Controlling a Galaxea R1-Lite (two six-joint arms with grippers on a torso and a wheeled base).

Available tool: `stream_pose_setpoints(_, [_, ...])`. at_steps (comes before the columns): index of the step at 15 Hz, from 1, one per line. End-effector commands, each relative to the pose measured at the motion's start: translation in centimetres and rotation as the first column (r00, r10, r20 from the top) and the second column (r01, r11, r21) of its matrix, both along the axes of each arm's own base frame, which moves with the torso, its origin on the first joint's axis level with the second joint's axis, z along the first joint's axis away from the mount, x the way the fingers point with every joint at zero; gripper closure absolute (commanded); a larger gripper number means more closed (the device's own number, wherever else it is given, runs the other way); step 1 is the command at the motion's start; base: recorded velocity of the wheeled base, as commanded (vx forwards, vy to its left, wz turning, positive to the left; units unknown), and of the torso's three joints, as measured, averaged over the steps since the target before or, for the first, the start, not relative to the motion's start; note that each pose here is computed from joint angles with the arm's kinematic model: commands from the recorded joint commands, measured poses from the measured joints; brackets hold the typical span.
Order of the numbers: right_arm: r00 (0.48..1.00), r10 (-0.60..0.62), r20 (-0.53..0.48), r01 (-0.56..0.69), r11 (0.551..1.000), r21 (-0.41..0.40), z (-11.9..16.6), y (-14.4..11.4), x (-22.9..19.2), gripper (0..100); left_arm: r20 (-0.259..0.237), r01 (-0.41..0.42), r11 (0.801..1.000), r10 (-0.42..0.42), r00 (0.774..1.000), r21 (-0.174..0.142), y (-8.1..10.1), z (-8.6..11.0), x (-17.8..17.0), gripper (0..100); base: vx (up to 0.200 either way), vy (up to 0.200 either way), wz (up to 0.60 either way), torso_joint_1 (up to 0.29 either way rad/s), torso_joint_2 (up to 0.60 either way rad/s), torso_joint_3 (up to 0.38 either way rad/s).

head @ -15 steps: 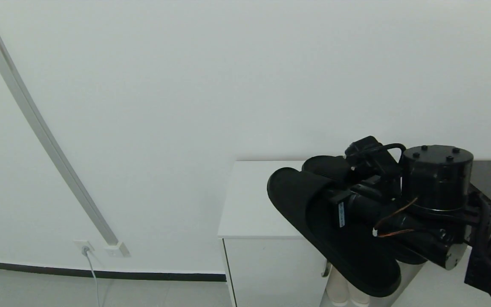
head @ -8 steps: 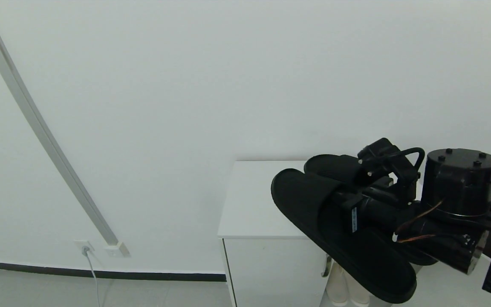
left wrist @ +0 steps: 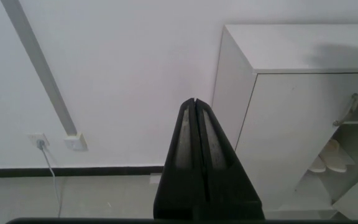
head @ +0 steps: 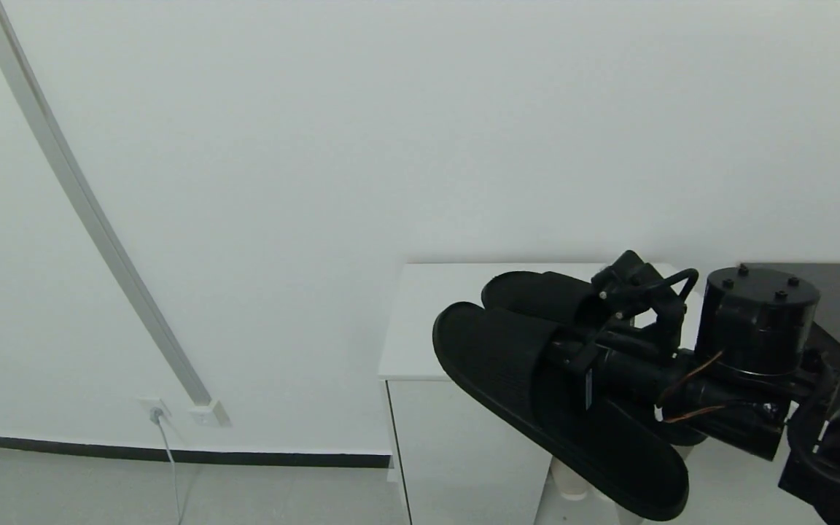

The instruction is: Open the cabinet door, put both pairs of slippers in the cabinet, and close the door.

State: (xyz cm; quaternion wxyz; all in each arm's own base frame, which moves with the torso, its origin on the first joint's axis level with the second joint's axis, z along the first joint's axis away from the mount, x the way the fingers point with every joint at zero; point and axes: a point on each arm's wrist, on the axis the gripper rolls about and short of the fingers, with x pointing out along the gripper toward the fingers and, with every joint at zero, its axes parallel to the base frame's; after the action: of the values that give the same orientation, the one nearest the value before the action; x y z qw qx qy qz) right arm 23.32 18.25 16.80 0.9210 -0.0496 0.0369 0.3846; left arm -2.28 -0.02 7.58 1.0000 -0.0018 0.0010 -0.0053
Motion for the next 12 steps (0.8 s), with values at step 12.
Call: stream_pose_setpoints(12, [0.980, -0.169, -0.105, 0.157, 0.981, -0.115, -3.4, 3.4, 0.8, 100, 0.000, -0.001, 1.000, 0.001, 1.000, -0.001, 0.0, 0.0, 0.0, 100, 0.000, 0.000, 0.00, 0.000, 0.00, 0.000])
